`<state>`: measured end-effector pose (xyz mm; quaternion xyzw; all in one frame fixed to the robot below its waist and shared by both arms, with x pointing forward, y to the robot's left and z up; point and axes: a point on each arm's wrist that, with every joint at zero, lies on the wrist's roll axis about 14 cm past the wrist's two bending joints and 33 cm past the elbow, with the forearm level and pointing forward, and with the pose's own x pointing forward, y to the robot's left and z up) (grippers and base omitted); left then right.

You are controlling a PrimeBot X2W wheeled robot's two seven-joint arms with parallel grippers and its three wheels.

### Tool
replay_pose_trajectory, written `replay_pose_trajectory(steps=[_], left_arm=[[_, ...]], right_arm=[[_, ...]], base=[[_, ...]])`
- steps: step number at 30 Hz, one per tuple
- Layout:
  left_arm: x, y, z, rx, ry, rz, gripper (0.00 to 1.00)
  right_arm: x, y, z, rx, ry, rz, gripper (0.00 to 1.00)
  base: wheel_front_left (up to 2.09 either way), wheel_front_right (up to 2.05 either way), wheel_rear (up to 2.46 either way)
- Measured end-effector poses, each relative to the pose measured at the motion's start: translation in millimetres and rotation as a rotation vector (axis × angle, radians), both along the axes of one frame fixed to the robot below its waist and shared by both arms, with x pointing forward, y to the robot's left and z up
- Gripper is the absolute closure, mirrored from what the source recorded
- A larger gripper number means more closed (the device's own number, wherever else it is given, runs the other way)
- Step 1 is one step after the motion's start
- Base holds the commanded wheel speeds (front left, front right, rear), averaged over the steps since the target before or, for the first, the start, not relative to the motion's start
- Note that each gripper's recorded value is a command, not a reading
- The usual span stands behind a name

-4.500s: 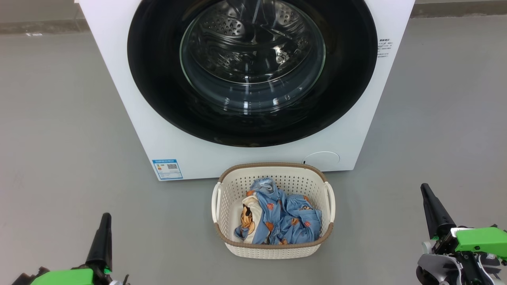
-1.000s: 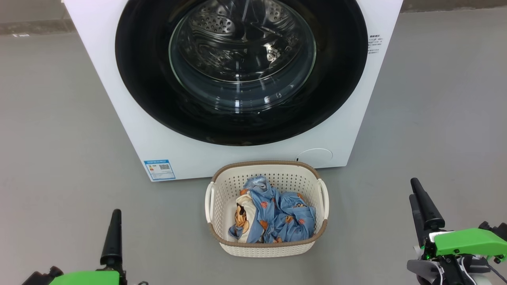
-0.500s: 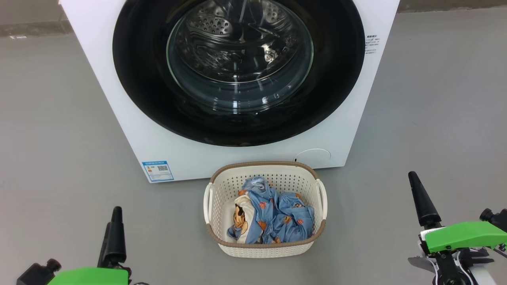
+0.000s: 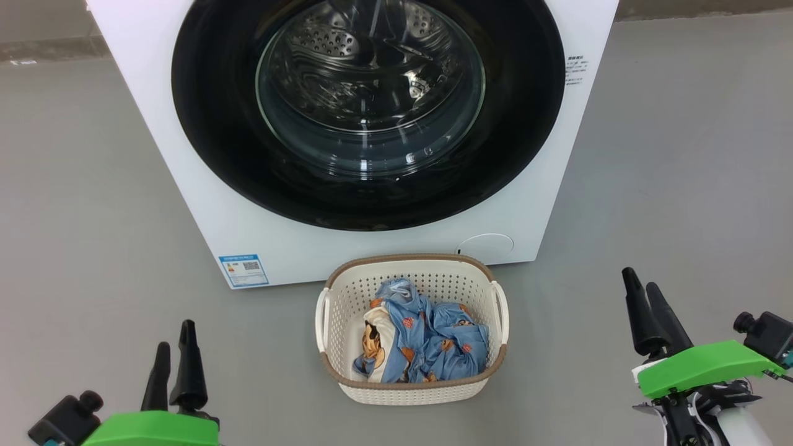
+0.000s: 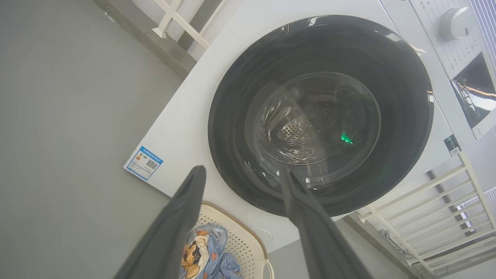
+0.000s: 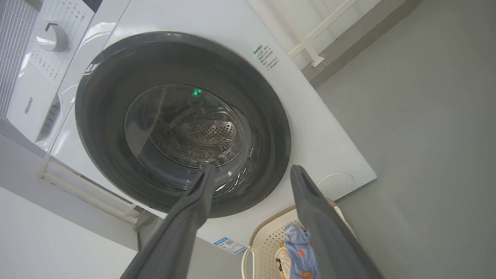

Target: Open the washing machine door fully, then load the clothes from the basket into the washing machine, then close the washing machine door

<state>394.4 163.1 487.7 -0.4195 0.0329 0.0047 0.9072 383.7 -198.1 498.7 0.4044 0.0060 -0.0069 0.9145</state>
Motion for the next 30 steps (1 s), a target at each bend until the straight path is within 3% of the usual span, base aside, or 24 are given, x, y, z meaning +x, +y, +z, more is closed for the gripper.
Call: replay_pose_trajectory(steps=[30], left_arm=[[4.3,-8.1,9.5,0.330,-0.075,-0.027,0.00]], right_arm=[[5.6,15.6,17.3,-0.344,-0.088,0.073,0.00]], base=[[0.00,0.00,0.00]])
